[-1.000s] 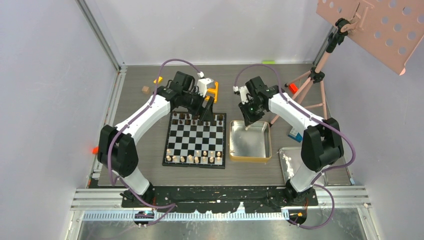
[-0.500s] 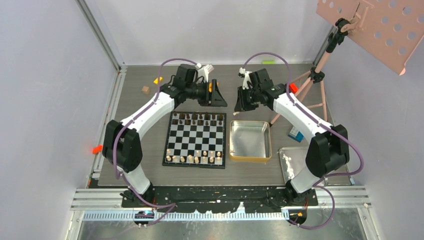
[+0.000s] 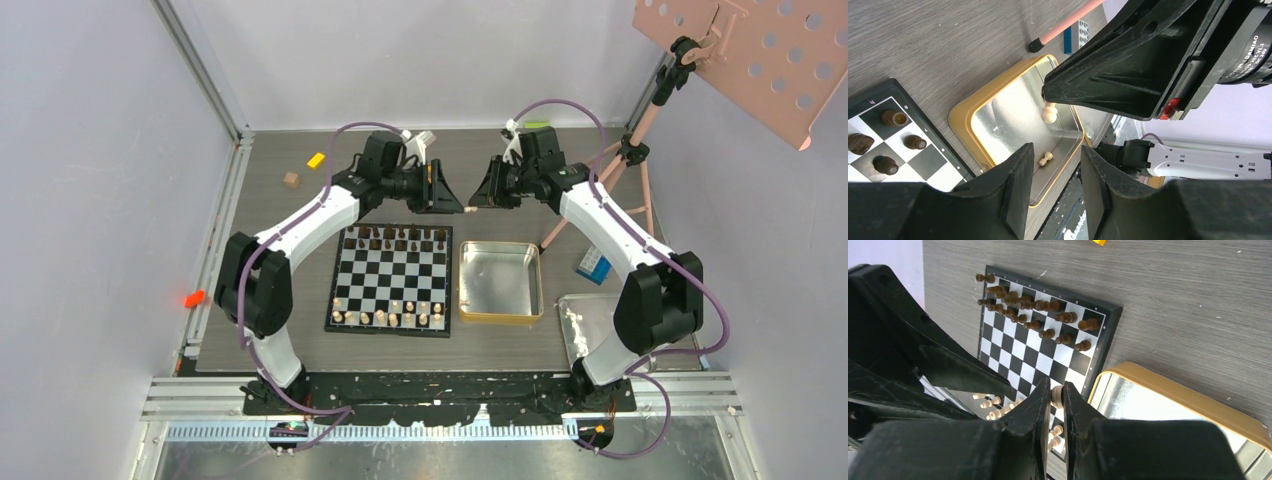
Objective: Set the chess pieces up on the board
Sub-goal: Place the chess piece on the chessboard, then adjust the storage box at the center of the board.
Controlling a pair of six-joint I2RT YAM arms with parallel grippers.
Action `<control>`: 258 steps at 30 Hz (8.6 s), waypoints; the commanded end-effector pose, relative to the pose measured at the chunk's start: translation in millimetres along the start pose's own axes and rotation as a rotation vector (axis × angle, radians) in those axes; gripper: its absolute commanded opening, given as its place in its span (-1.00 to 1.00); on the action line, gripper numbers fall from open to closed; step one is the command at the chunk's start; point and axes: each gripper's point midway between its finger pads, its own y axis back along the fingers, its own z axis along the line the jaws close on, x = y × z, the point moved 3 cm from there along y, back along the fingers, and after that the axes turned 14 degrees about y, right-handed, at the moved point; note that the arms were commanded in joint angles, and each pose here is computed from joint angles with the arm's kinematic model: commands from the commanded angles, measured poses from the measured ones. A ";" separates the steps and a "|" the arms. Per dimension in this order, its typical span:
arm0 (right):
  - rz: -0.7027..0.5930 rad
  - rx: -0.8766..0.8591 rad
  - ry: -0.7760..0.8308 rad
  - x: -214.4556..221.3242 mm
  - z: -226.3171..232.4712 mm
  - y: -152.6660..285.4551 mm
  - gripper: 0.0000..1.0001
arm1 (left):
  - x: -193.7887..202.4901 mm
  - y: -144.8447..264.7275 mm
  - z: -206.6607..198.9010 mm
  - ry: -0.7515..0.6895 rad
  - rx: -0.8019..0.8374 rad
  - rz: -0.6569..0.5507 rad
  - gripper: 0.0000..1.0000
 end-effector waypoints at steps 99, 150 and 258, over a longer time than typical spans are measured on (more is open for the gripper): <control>-0.174 -0.014 0.197 12.6 -62.1 84.8 0.01 | 99.4 115.4 117.4 -0.385 -0.681 0.719 -0.95; -0.142 -0.054 0.172 21.5 -65.6 77.1 -0.04 | 134.2 80.9 172.7 -0.395 -0.836 0.886 -0.74; 0.577 0.274 0.540 136.7 -136.0 87.0 0.20 | -8.7 138.3 100.7 -0.596 -0.737 0.248 0.28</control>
